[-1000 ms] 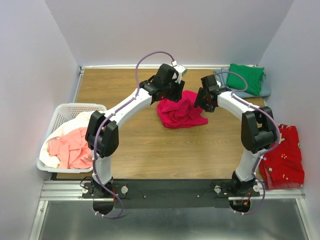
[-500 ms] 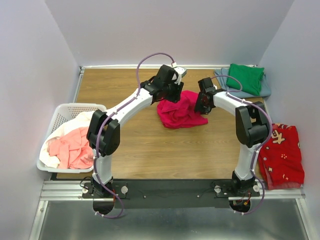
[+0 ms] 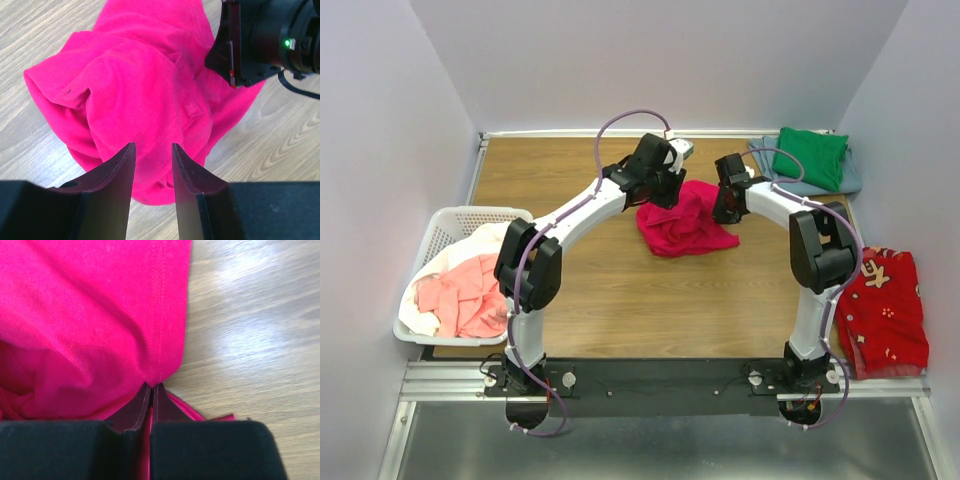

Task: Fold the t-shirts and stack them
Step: Flatten the tshirt out

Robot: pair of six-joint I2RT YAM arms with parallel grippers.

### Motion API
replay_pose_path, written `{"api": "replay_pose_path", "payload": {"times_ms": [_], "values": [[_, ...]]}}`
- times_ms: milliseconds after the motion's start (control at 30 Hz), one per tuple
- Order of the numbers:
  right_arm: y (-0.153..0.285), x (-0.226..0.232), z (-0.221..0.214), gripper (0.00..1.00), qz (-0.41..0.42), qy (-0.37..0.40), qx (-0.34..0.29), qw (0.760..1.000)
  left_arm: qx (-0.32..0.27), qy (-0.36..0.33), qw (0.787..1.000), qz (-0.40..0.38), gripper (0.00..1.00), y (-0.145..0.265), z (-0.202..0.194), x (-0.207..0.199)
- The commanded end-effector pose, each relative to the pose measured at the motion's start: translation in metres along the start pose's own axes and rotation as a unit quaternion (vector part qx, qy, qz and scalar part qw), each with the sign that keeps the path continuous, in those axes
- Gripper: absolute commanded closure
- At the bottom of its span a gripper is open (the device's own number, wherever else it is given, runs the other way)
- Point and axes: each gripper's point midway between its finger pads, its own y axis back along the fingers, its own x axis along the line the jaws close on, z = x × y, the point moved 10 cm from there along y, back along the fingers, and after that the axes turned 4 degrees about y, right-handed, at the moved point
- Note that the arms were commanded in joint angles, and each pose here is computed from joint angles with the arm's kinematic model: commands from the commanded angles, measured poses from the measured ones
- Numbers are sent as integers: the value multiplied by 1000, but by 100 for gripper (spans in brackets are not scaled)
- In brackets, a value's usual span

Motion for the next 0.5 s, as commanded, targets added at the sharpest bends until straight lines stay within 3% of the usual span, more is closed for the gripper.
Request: {"api": "replay_pose_path", "payload": {"times_ms": [0,233,467], "values": [[13,-10,21,89,-33,-5,-42,999,-11,-38,998,-50,56,12,8,-16],[7,-8,18,85,-23,-10,-28,999,10,-81,993,-85,56,-6,0,-47],[4,-6,15,85,-9,-11,-15,1000,15,-74,995,-70,56,-28,3,-50]]}}
